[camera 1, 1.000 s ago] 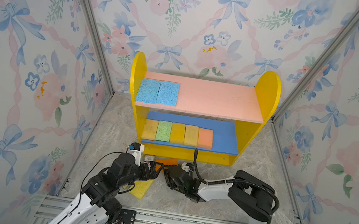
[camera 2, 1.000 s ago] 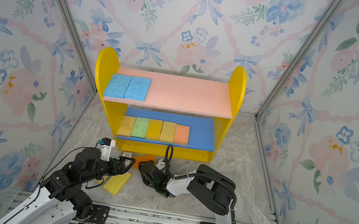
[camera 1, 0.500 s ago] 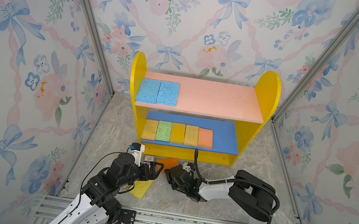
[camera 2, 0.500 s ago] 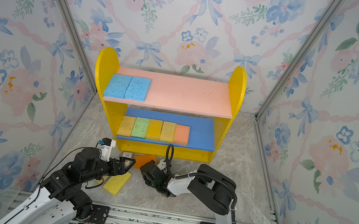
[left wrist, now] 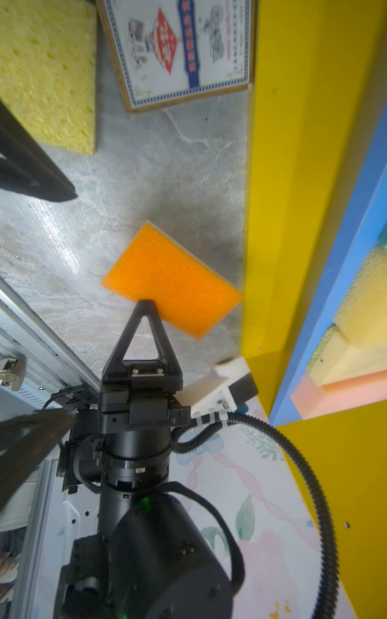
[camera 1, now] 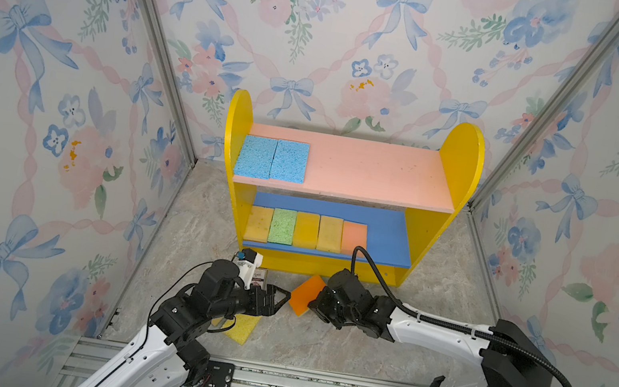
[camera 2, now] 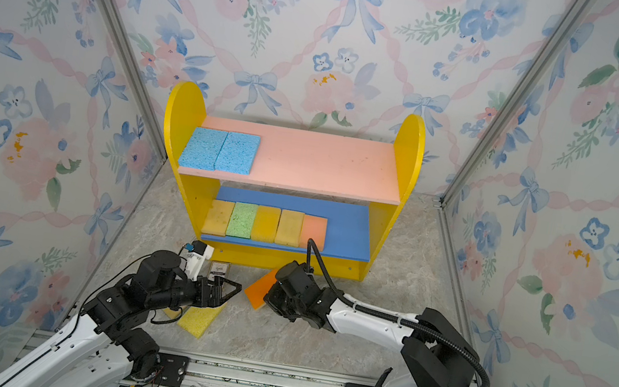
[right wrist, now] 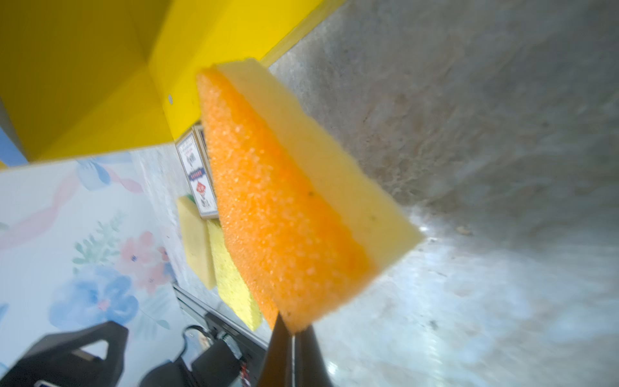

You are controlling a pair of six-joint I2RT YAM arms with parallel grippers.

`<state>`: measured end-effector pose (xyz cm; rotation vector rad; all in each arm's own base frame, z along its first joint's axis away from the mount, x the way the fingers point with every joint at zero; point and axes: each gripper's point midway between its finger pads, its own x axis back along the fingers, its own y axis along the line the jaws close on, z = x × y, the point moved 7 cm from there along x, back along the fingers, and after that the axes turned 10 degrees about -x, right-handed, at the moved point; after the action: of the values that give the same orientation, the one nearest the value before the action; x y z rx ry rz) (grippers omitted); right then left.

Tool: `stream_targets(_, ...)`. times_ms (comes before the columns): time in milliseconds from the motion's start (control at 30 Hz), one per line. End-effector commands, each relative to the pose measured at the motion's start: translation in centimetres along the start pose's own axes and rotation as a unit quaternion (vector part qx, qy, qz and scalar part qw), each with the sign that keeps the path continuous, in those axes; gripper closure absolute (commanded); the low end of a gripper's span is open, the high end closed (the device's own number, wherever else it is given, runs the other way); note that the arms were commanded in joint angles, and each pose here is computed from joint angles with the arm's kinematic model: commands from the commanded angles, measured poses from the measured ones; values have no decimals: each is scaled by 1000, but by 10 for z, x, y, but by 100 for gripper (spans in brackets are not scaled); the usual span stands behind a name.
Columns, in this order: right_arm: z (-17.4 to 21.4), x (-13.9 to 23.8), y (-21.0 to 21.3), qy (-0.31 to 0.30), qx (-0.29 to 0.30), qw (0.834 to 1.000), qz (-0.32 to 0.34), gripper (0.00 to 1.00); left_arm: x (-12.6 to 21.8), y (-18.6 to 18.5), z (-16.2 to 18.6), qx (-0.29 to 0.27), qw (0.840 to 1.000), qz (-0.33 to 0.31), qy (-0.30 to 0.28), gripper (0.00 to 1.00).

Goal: Place and organize the cleaning sponges onto the shelf
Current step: 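Grasp the orange sponge with the right gripper, then lift the orange sponge with the right gripper while the left gripper approaches it, then close the left gripper on the orange sponge held by the right gripper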

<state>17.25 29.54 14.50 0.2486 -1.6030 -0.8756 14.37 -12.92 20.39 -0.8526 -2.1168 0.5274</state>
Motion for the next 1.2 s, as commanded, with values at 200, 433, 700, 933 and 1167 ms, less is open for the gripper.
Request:
stream_targets(200, 20, 69, 7, 87, 271, 958, 22, 99, -14, -20, -5, 32, 990, 140, -4, 2)
stream_targets(433, 30, 105, 24, 105, 333, 935, -61, 100, -16, -31, -10, 39, 982, 182, -26, 2)
stream_targets(700, 37, 122, 35, 116, 356, 921, -108, 100, -27, -50, -14, 40, 975, 218, -30, 20)
stream_targets(933, 26, 139, 34, 94, 340, 927, -128, 80, -26, -59, -25, 38, 970, 236, -50, 86)
stream_targets(1167, 16, 161, 35, 71, 300, 927, -211, 16, -13, -71, -39, 57, 960, 262, -86, 100)
